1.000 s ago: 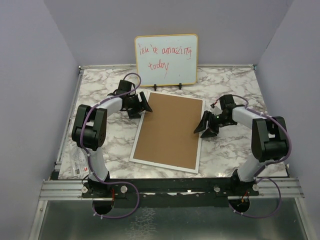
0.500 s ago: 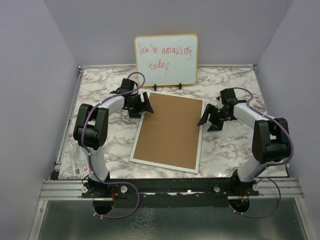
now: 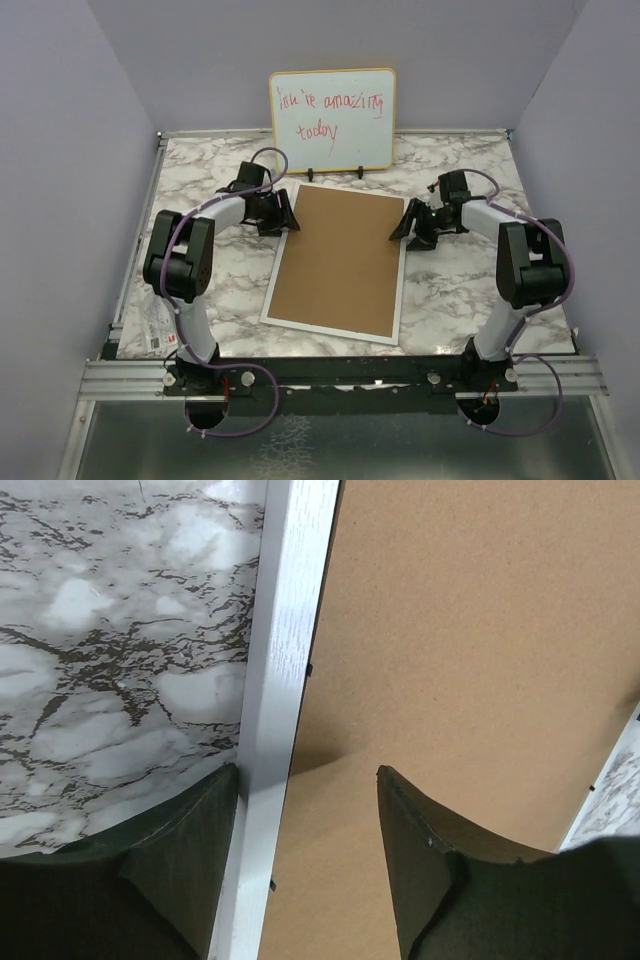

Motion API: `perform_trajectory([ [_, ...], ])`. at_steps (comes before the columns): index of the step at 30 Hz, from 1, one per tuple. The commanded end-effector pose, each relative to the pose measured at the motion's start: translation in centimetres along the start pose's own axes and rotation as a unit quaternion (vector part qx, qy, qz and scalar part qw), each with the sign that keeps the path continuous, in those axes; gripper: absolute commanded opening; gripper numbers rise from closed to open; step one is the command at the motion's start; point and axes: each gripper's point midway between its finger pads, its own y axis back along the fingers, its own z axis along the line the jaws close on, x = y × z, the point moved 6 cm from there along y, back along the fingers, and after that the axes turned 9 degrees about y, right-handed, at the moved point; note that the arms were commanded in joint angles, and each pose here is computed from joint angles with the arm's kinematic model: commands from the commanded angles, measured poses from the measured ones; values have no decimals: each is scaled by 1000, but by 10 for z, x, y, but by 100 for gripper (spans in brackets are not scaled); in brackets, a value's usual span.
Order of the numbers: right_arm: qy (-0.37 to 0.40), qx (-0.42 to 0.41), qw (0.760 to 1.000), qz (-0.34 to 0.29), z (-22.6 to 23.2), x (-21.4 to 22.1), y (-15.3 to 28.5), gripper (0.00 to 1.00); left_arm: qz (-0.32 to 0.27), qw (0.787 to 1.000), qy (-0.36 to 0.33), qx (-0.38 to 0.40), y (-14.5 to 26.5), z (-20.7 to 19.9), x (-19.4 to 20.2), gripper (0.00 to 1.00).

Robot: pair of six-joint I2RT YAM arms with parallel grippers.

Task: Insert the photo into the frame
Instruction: Adjust the photo frame at the center of the board, then install the photo frame at the center of the board.

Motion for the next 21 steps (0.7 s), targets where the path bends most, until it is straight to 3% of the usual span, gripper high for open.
perform_trajectory([
  [1,35,3,999,-13,8,-13,2,62,81,995,30,-55,-2,27,46,60],
  [6,55,117,985,-113,12,-62,37,62,9,994,14,-112,20,28,26,71],
  [9,89,83,982,-147,29,-92,37,63,-7,994,9,-112,25,23,20,77],
  [21,163,-40,970,-174,71,-180,-6,56,-16,998,-1,-57,17,2,1,77],
])
